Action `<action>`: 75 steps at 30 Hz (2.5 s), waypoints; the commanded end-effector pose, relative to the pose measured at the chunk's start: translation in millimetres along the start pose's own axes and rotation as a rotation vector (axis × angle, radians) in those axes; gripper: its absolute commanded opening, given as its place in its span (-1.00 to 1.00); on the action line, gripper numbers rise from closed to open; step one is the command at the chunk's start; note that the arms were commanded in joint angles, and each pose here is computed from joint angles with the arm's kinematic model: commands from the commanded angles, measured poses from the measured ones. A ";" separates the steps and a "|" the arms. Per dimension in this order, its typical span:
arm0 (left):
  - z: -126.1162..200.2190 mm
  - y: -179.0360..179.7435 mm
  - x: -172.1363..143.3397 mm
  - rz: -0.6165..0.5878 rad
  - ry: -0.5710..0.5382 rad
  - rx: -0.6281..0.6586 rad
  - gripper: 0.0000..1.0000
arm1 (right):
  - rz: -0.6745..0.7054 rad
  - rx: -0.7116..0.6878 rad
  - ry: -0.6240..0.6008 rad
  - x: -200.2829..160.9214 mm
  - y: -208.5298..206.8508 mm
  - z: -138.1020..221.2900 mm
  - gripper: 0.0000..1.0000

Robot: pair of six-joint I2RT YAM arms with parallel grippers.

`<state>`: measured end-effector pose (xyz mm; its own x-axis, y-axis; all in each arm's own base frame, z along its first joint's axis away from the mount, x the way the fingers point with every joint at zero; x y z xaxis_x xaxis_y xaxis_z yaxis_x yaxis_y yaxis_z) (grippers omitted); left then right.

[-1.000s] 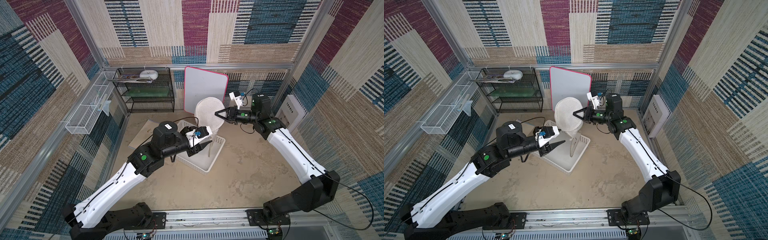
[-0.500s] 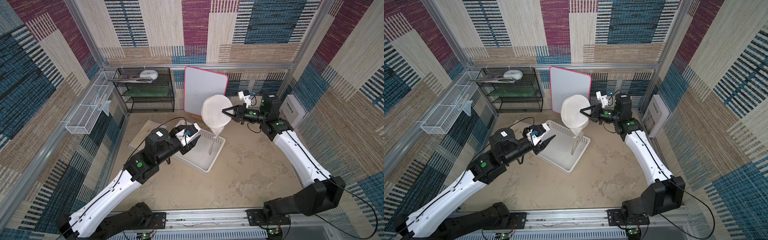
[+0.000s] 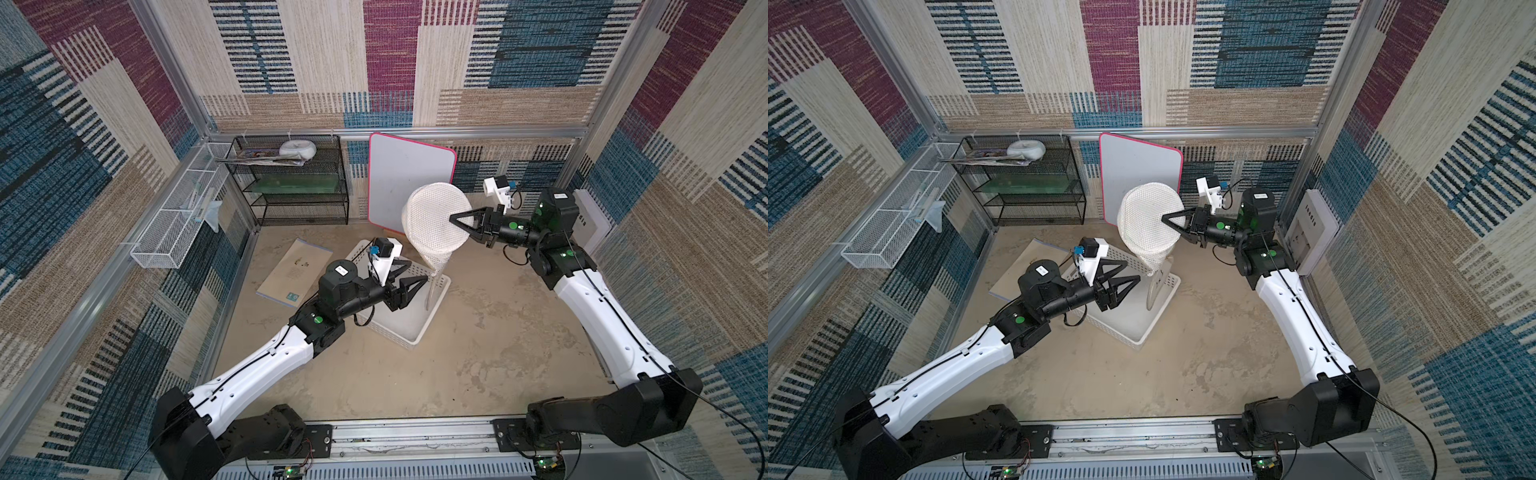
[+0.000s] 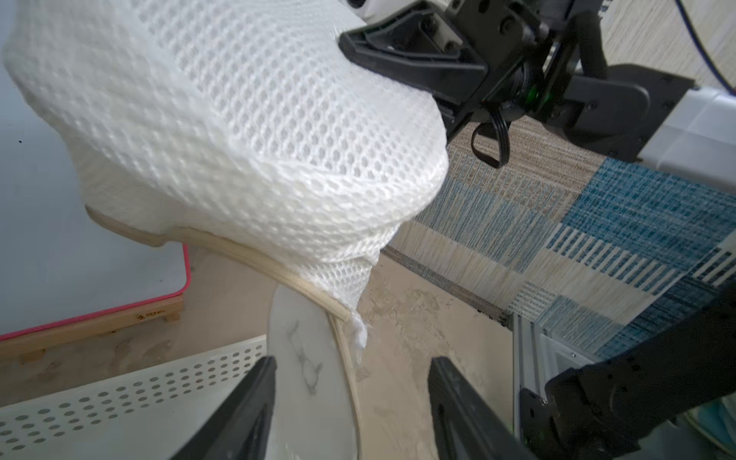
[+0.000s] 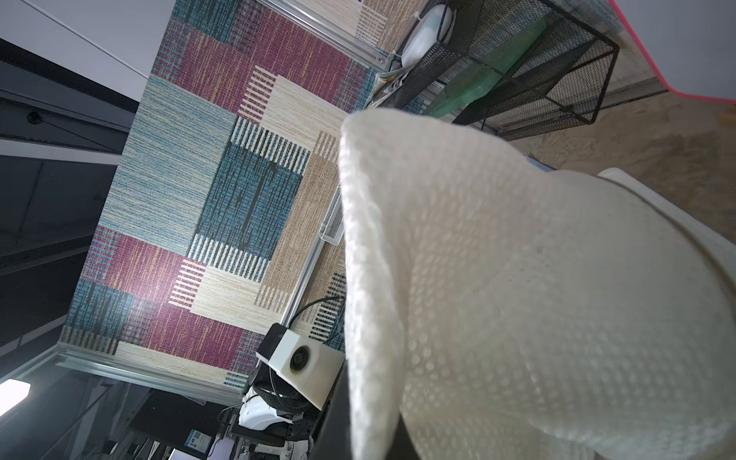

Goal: Turn the laundry bag inside out
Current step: Turn over the laundry bag.

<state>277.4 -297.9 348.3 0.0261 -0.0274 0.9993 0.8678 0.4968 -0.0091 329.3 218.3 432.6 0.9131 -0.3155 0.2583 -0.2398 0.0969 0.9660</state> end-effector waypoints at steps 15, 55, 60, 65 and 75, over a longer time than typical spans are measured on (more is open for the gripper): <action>-31.3 31.0 35.1 0.251 -0.236 -0.068 -0.09 | 0.021 0.061 0.026 -4.4 12.4 0.7 -1.00; -112.7 25.9 -67.3 0.825 -0.036 -0.057 -1.00 | 0.214 0.175 0.040 -21.4 36.6 5.1 -1.00; -78.2 36.8 -39.8 0.625 -0.098 0.063 -0.95 | 0.210 0.117 -0.023 -6.6 26.2 10.5 -1.00; -37.9 42.3 -29.0 0.399 -0.063 0.199 -0.28 | 0.200 -0.004 -0.100 8.1 3.6 11.8 -1.00; 10.9 30.5 -16.4 -0.074 0.078 0.230 -0.09 | 0.200 0.021 -0.065 6.9 10.6 9.8 -1.00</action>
<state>301.9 -277.0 343.1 0.1162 0.0658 0.9910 0.7231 0.6784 -0.1298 335.0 205.7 435.4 0.8228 -0.3748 0.4273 -0.3908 0.1728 0.9041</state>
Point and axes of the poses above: each gripper's point midway between its finger pads, its own z axis back along the fingers, its own y axis along the line the jaws close on, x = y × z, the point moved 1 cm from there along z, back along the fingers, and after that the axes turned 13 degrees about -z, right-handed, at the moved point
